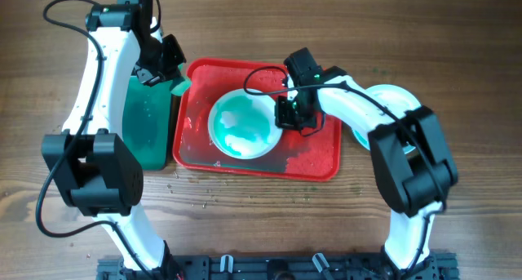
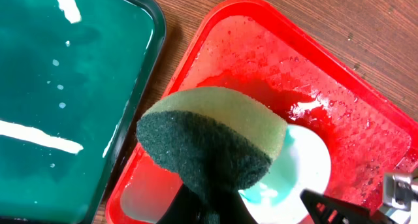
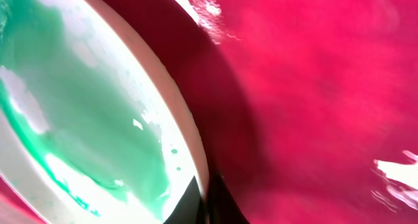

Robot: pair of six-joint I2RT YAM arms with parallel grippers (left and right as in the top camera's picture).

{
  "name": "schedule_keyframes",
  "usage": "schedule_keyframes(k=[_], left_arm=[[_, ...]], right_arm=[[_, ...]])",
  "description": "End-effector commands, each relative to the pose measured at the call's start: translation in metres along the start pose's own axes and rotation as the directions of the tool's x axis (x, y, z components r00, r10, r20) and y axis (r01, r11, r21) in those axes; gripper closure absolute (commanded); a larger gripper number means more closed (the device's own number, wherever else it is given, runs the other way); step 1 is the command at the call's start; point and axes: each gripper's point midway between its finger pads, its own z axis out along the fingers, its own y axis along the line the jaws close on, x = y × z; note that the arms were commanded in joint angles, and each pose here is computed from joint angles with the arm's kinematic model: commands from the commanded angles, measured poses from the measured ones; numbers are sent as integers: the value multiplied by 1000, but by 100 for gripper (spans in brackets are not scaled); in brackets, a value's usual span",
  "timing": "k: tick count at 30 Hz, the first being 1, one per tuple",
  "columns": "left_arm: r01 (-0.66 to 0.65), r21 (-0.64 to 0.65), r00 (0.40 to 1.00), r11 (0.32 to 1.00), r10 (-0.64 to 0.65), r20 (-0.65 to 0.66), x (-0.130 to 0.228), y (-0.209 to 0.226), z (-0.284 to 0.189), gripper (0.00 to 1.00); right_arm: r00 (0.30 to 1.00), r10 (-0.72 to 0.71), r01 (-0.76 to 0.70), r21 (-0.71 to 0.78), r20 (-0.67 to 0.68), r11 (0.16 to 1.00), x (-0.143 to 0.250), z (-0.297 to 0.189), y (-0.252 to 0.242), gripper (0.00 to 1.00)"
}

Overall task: Clean dirty plates on tray and stack at the side
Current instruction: 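Lift the last plate with the right gripper and stack it on the side pile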

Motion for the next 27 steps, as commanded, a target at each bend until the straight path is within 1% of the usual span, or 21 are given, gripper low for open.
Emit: schedule_keyframes(k=[1, 2, 4, 5, 7, 8, 11, 12, 16, 18, 19, 21, 27], left_arm=[[14, 6, 1000, 1000, -14, 8, 1, -1, -2, 96], [8, 7, 1000, 1000, -8, 7, 2, -2, 2, 96], [3, 10, 1000, 1000, -3, 12, 2, -4, 5, 96], [6, 10, 1000, 1000, -7, 12, 2, -4, 6, 96], [6, 11, 1000, 1000, -6, 14, 1, -4, 6, 96], [5, 12, 1000, 1000, -5, 15, 1, -5, 6, 96], [-2, 15, 1000, 1000, 2, 19, 1, -7, 6, 96], [-2, 16, 1000, 1000, 2, 19, 1, -7, 6, 96], [-2, 16, 1000, 1000, 1, 20, 1, -7, 6, 96], [-2, 16, 1000, 1000, 1, 19, 1, -7, 6, 96], [-2, 15, 1000, 1000, 1, 19, 1, -7, 6, 96], [-2, 16, 1000, 1000, 1, 19, 1, -7, 6, 96], [-2, 15, 1000, 1000, 2, 20, 1, -7, 6, 96]], right_arm=[[967, -115, 66, 210, 229, 976, -23, -70, -14, 96], [936, -157, 51, 321, 314, 946, -28, -99, -22, 96], [876, -239, 12, 476, 420, 879, -31, -139, -27, 96], [832, -295, -19, 555, 470, 832, -30, -162, -26, 96], [756, -391, -67, 655, 526, 753, -26, -193, -19, 96], [707, -452, -99, 708, 545, 699, -22, -209, -12, 96], [600, -582, -164, 796, 549, 582, -10, -234, 8, 96], [548, -635, -199, 822, 545, 534, -4, -245, 19, 96], [395, -751, -312, 846, 529, 431, 18, -276, 51, 96], [357, -776, -340, 846, 520, 411, 25, -283, 59, 96], [341, -796, -352, 853, 500, 385, 29, -287, 64, 96], [346, -821, -323, 879, 455, 351, 32, -285, 71, 96], [332, -813, -326, 867, 478, 377, 32, -285, 75, 96]])
